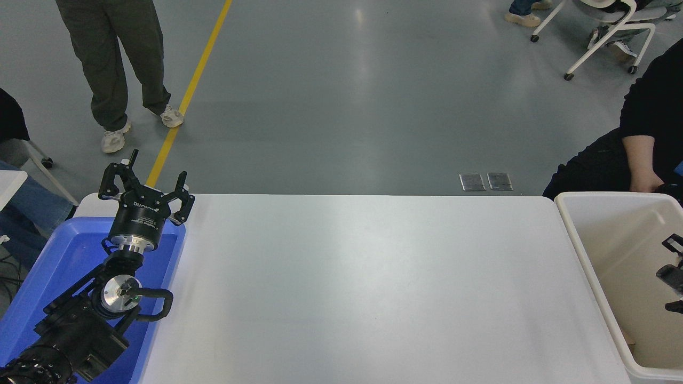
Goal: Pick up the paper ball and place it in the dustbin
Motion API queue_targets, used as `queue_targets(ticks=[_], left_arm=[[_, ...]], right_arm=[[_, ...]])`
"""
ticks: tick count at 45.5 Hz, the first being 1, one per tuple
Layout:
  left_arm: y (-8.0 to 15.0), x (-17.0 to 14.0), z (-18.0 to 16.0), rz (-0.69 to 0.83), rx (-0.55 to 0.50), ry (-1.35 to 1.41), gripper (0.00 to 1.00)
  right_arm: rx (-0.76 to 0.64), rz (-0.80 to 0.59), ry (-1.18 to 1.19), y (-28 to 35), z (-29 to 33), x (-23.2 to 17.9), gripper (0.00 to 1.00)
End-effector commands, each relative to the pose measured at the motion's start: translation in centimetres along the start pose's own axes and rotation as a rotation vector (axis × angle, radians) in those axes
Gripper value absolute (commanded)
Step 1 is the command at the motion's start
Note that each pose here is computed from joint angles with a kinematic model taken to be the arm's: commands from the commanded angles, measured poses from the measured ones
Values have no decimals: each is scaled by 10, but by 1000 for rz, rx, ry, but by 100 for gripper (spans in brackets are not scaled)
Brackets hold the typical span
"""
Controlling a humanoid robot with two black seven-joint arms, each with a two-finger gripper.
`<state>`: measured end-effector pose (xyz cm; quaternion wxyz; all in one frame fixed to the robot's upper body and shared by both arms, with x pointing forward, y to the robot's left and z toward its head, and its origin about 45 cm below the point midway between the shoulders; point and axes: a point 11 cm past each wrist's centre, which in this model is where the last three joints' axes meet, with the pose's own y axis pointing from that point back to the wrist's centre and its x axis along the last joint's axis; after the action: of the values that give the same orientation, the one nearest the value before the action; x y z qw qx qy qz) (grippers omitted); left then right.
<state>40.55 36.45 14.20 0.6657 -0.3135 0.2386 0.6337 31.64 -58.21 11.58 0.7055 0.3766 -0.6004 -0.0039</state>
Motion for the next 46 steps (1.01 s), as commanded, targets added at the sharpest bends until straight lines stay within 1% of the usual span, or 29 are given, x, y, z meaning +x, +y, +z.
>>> queue_targets(ticks=[1, 13, 19, 26, 36, 43, 46], left_arm=[[0, 0, 0, 1, 0, 0, 98], [0, 0, 0, -1, 0, 0, 98], [0, 0, 0, 1, 0, 0, 98], [0, 0, 0, 1, 0, 0, 98], [0, 0, 0, -1, 0, 0, 98], [0, 0, 0, 1, 0, 0, 98], [0, 0, 0, -1, 0, 0, 98]], right_arm=[[5, 5, -15, 0, -2, 2, 100], [2, -32, -9, 1, -1, -11, 100], [10, -72, -32, 4, -7, -27, 100], [25, -80, -78, 6, -16, -26, 100], [81, -47, -129, 11, -45, -1, 100], [140, -17, -172, 20, -77, 30, 100], [179, -7, -191, 29, -96, 50, 100]])
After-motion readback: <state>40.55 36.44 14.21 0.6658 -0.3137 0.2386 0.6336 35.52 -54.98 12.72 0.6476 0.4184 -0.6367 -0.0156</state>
